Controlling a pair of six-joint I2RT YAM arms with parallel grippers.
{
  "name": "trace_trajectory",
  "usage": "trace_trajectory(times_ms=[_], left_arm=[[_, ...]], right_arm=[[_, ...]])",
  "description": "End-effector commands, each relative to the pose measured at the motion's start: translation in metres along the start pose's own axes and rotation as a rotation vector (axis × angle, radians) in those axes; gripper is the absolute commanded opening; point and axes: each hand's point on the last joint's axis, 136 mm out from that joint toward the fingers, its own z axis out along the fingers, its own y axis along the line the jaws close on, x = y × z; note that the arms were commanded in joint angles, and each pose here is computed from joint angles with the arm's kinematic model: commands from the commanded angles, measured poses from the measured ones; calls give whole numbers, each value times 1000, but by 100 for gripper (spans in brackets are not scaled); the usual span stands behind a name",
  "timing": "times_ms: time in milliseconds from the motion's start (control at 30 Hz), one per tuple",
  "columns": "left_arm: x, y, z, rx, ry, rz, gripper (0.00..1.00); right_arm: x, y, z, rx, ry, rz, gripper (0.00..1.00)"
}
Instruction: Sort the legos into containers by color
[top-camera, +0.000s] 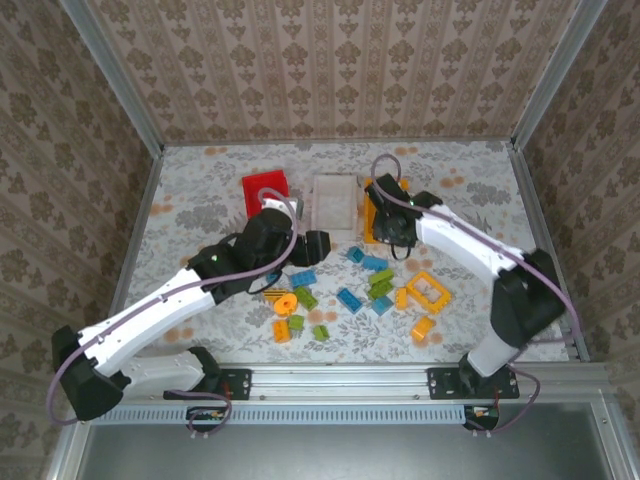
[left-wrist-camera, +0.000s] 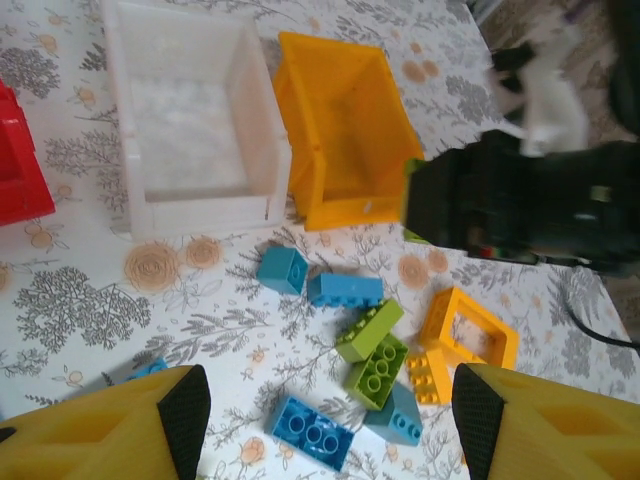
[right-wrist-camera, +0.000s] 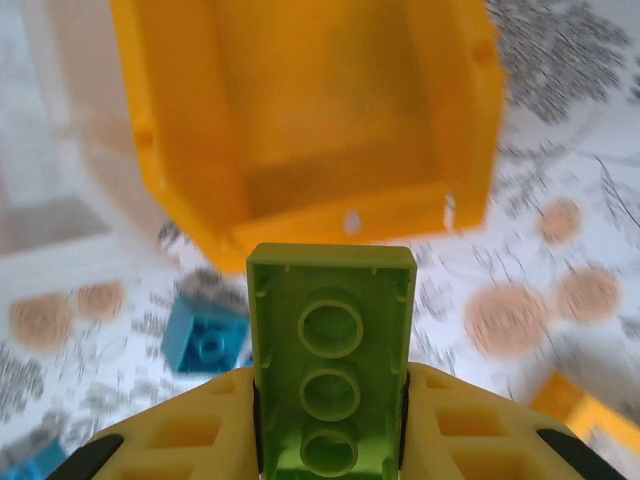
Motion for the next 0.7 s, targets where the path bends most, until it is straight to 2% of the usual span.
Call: trace_trajectory(times_ms=[0,200,400,533,667], left_arm=[[-5,-6,2,27,26,-21,69],[5,-2,13,23,58,-34,69],[14,0,21,22,79,-38,68],[18,-1,25,19,95,-30,68],[21,-4,28,22,104,-24,68]], right_arm=[[-13,11,23,-34,55,-74,23],[-27,16,64,-19,118,-61,24],[-33,13,83,-10,138,-57,27],[-35,13,87,-8,141,-64,35],[-39,14,83,-8,129,-77,48]])
